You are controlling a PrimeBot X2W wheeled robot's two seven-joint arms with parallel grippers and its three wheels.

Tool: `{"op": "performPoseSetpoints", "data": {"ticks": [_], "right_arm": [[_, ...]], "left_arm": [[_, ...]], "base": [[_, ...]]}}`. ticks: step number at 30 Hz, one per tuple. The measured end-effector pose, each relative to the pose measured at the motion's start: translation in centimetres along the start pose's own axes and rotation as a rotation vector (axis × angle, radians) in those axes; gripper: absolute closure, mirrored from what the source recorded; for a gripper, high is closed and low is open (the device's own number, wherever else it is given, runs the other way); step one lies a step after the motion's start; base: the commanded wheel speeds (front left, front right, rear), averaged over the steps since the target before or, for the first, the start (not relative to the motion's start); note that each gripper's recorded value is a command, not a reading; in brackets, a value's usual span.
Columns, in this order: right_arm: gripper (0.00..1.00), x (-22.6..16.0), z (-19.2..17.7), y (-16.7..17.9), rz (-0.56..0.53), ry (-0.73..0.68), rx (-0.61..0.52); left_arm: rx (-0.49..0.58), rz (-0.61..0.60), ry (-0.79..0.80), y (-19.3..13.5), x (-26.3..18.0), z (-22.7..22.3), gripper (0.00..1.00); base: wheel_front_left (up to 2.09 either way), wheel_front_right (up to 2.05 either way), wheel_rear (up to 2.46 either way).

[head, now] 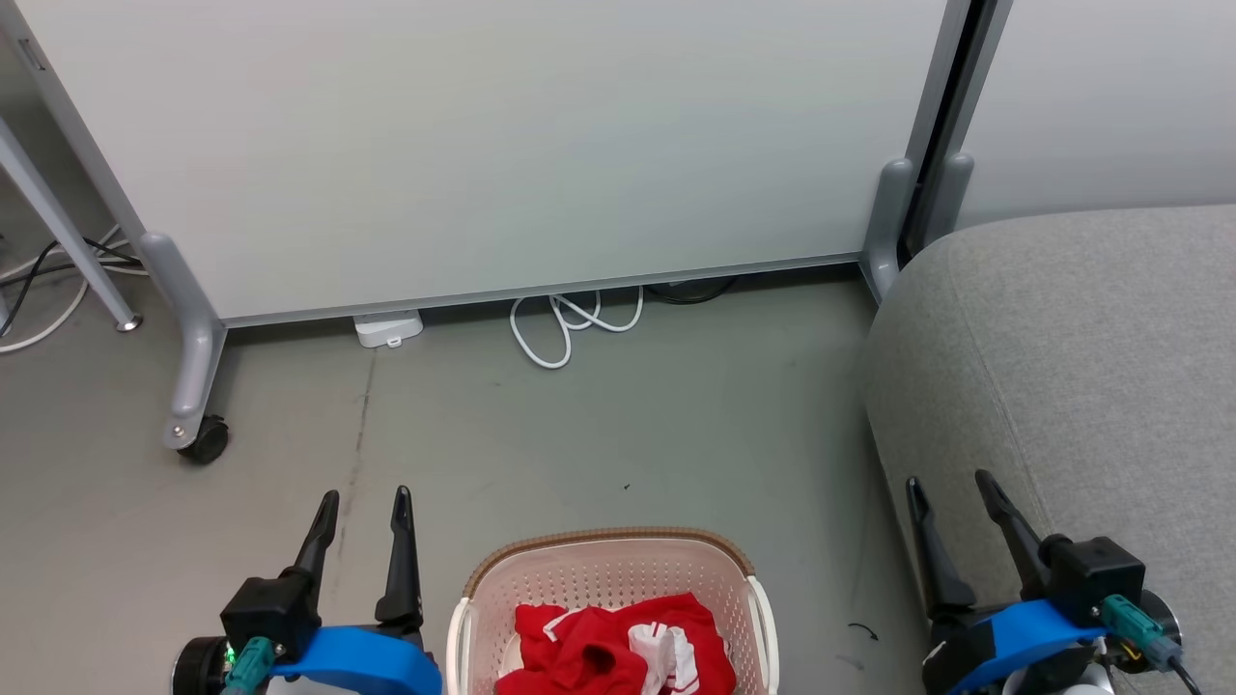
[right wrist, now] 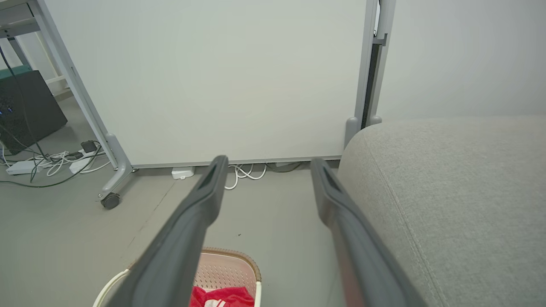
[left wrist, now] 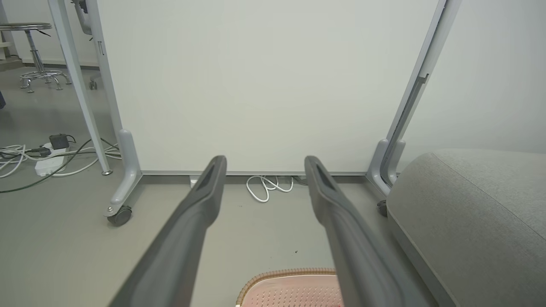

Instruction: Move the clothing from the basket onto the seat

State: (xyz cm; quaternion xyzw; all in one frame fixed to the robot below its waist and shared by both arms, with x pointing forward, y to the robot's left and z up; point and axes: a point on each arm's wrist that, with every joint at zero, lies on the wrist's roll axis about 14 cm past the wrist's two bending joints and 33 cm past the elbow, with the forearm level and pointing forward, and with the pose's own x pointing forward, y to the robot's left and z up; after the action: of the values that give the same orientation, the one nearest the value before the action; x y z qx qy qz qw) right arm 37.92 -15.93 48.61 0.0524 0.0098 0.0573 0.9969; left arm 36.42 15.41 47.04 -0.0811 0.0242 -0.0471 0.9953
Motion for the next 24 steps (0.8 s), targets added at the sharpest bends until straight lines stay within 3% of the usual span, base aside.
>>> {"op": "performPoseSetpoints", "data": {"ticks": [24], "right_arm": [[0.00,0.13,-0.09,0.34,0.017,-0.001,-0.044]], "left_arm": [[0.027,0.001,-0.005,0.02,0.31,-0.03,0.00]], "base": [[0.00,0.00,0.00]]}}
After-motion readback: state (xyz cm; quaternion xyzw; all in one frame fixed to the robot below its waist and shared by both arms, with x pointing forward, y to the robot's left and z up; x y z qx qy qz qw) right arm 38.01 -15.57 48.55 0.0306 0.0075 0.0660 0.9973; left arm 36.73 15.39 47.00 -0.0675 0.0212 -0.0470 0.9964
